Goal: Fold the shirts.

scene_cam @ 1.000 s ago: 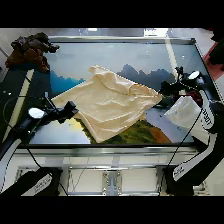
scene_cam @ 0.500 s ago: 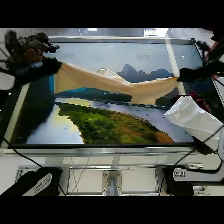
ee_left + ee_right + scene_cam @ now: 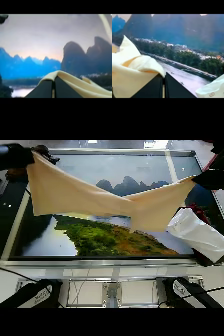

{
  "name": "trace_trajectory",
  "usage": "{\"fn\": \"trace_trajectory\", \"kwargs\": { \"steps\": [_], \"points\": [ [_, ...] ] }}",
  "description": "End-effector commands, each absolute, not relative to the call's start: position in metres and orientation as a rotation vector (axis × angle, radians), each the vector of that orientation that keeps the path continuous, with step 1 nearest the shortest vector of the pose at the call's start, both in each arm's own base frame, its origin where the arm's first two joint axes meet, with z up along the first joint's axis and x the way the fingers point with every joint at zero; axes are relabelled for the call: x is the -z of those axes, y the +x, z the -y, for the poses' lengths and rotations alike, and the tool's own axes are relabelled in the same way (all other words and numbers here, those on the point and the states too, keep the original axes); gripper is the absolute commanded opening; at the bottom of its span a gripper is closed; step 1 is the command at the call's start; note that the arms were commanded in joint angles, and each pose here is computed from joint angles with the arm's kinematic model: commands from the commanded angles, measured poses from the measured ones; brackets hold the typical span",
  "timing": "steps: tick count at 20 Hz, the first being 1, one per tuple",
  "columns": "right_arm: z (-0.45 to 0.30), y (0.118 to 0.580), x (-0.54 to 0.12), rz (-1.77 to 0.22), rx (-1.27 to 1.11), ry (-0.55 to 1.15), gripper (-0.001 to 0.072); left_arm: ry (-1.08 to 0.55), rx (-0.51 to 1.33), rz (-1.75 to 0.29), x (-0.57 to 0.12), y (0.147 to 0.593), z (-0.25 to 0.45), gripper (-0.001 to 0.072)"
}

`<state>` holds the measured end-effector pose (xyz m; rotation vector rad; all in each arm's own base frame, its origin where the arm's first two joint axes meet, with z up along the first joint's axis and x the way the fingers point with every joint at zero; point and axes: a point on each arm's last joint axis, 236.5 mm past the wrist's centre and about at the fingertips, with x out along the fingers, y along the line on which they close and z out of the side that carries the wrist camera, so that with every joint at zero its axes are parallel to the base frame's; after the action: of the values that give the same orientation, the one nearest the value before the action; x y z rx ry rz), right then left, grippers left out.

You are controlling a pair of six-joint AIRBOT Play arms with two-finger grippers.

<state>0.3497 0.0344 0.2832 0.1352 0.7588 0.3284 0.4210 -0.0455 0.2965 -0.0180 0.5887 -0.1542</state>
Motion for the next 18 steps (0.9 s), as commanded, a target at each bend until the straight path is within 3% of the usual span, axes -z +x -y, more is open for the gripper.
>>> {"fn": "trace_trajectory", "kwargs": {
  "steps": [1, 6, 10, 15, 18],
  "points": [
    [-0.056, 0.366, -0.265, -0.776, -0.395, 0.191, 0.0020, 0.041, 0.099, -0.976, -0.194, 0.420, 0.028, 0.0008],
    [-0.085, 0.408, -0.098, -1.070, -0.390, 0.252, 0.0020, 0.036, 0.102, -1.254, -0.052, 0.461, 0.030, 0.0009],
    [-0.060, 0.427, 0.017, -1.206, -0.196, 0.281, 0.0020, 0.031, 0.085, -1.210, 0.010, 0.510, 0.030, 0.0008],
    [-0.038, 0.467, 0.033, -1.082, -0.078, 0.299, 0.0020, -0.034, 0.045, -0.947, -0.011, 0.571, 0.032, 0.0009],
    [-0.037, 0.472, 0.033, -1.060, -0.072, 0.297, 0.0020, -0.044, 0.041, -0.893, -0.022, 0.582, 0.032, 0.0009]
  ]
}}
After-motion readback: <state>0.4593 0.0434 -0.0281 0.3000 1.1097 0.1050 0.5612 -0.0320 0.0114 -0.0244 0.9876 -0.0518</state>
